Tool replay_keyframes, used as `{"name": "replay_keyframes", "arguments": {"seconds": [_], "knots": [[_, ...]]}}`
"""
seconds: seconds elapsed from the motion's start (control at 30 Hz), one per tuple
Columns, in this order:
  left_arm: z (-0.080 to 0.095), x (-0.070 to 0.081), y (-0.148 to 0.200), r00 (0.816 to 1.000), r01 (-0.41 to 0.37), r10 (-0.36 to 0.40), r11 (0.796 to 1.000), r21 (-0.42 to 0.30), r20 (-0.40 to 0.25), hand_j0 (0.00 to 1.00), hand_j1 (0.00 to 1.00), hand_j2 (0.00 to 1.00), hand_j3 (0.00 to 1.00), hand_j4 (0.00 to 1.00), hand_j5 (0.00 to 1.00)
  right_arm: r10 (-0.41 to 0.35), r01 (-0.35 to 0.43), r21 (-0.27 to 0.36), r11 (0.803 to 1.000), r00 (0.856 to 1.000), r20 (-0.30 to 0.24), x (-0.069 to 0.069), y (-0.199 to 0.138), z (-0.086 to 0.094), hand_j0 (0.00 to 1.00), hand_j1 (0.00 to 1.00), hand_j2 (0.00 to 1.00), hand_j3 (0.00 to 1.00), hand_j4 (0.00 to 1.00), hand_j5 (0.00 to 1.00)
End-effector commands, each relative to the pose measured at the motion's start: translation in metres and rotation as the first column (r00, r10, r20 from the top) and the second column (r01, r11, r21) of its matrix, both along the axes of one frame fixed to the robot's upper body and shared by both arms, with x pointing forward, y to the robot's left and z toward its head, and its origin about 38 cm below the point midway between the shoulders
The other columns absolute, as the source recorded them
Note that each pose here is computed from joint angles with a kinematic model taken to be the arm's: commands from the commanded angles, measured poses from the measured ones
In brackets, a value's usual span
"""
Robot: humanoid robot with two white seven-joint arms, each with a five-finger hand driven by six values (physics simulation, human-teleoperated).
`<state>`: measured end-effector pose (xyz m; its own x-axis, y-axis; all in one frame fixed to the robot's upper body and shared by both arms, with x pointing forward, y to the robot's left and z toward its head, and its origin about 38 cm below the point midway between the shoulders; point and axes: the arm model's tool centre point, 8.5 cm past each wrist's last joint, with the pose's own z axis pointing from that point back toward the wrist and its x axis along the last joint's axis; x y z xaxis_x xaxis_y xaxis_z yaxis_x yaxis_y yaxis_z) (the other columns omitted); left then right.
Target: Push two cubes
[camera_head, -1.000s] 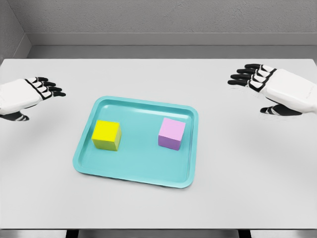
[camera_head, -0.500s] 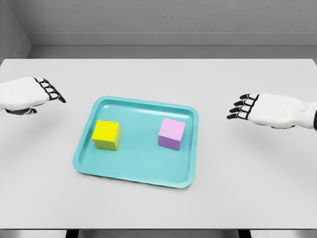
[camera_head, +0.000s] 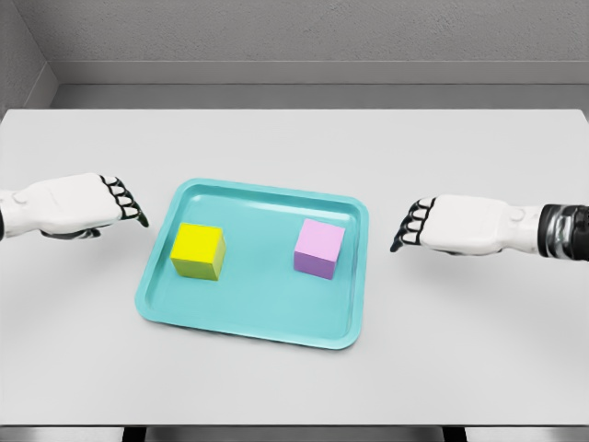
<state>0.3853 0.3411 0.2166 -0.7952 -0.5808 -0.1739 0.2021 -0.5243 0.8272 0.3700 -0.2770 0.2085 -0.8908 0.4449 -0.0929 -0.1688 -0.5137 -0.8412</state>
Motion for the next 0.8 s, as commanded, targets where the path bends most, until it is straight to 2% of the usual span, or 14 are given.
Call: {"name": "replay_keyframes", "arguments": {"seconds": [0.0, 0.07, 0.2, 0.3, 0.63, 0.77], "knots": [[0.004, -0.002, 0.001, 1.000, 0.003, -0.003, 1.000, 0.000, 0.002, 0.75, 0.75, 0.75, 0.75, 0.75, 0.75, 0.018, -0.017, 0.037, 0.999, 1.000, -0.017, -0.001, 0.011, -0.004, 0.77, 0.77, 0.77, 0.77, 0.77, 0.77], [0.005, -0.007, -0.001, 1.000, 0.019, -0.019, 1.000, 0.009, 0.000, 0.75, 0.75, 0.75, 0.75, 0.75, 0.75, 0.033, -0.031, 0.041, 0.999, 0.999, -0.036, -0.004, 0.017, -0.010, 0.76, 0.76, 0.76, 0.76, 0.76, 0.76], [0.000, -0.010, -0.001, 1.000, 0.019, -0.019, 1.000, 0.009, -0.012, 0.75, 0.75, 0.75, 0.75, 0.75, 0.75, 0.058, -0.056, 0.052, 0.997, 0.998, -0.036, -0.003, 0.030, -0.013, 0.76, 0.76, 0.76, 0.76, 0.76, 0.76], [-0.001, -0.010, -0.002, 1.000, 0.020, -0.020, 1.000, 0.007, -0.015, 0.75, 0.75, 0.75, 0.75, 0.75, 0.75, 0.064, -0.064, 0.051, 0.997, 0.998, -0.003, 0.003, 0.035, -0.005, 0.76, 0.76, 0.76, 0.76, 0.76, 0.76], [-0.007, -0.016, -0.011, 0.999, 0.045, -0.045, 0.999, -0.007, -0.026, 0.75, 0.75, 0.75, 0.75, 0.75, 0.75, 0.049, -0.049, 0.020, 0.999, 0.999, -0.023, 0.014, 0.043, -0.026, 0.76, 0.76, 0.76, 0.76, 0.76, 0.76], [-0.007, -0.018, -0.015, 0.998, 0.058, -0.058, 0.998, -0.010, -0.024, 0.75, 0.75, 0.75, 0.75, 0.75, 0.75, 0.044, -0.044, 0.017, 0.999, 0.999, 0.003, 0.023, 0.045, -0.020, 0.76, 0.76, 0.76, 0.76, 0.76, 0.76]]}}
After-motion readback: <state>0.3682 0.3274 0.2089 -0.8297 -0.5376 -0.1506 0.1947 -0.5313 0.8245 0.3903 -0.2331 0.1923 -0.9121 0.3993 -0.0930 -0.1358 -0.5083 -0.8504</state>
